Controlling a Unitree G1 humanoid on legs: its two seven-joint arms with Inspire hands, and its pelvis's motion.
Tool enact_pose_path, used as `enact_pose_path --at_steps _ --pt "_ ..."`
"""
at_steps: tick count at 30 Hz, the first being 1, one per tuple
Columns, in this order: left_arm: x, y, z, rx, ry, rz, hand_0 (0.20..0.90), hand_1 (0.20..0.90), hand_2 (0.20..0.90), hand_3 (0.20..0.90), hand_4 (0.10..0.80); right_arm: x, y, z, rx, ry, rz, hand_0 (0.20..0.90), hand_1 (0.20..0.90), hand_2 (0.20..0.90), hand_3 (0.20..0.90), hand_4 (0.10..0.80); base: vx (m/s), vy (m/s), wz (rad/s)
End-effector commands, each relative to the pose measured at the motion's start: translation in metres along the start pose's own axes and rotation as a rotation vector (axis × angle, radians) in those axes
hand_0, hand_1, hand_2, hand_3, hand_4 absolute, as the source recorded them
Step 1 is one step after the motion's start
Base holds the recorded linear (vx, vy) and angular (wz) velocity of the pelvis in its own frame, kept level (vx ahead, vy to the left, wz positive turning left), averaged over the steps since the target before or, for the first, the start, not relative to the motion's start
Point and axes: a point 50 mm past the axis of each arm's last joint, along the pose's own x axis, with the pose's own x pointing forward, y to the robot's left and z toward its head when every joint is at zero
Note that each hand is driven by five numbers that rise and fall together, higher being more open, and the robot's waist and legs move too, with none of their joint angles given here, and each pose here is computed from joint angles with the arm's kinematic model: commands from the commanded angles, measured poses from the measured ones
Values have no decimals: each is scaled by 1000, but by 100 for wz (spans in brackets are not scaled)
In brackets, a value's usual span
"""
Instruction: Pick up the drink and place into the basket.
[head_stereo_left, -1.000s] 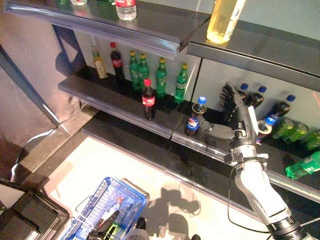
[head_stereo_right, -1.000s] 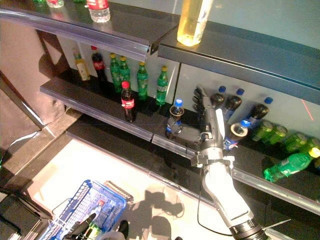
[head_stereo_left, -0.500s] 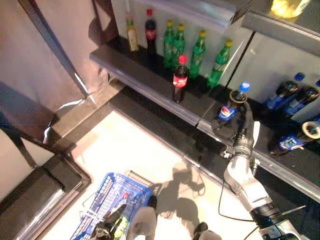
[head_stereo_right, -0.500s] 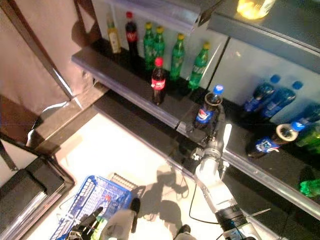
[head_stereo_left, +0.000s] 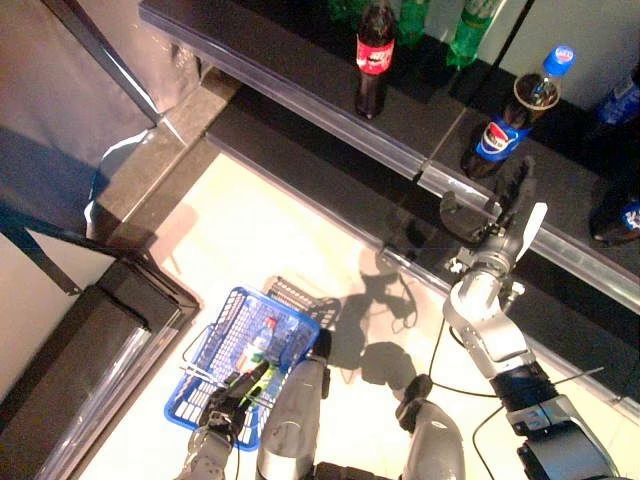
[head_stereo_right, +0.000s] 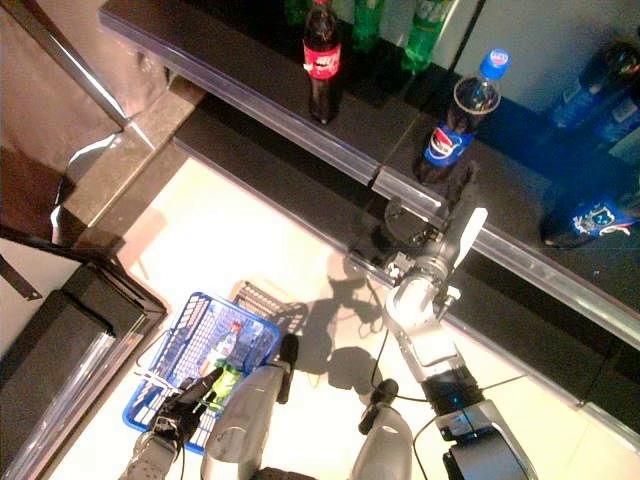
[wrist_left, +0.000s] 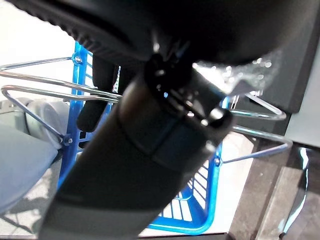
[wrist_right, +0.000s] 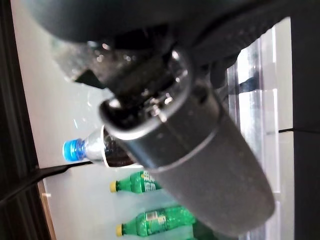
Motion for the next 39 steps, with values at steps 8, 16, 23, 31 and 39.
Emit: enact_pose_path --at_steps 8,16,23,31,39 --pt "-8 -27 -1 15 -48 -219 300 300 300 200 100 32 4 96 261 -320 -106 900 900 900 900 800 -10 0 -6" --pt "-6 -37 6 27 -54 -253 300 300 300 200 100 50 8 123 300 -348 -94 900 900 900 900 800 4 4 -6" --pt "-5 -41 13 22 -60 -272 300 300 300 200 100 64 18 146 329 -355 -64 900 900 900 900 800 3 3 0" --pt "-5 -46 22 40 -85 -294 300 300 300 200 100 72 29 170 345 -378 -22 900 900 900 900 800 37 8 -6" --pt "-5 -49 30 34 -105 -304 300 300 300 200 100 87 20 184 403 -373 -92 900 900 900 900 800 3 18 0"
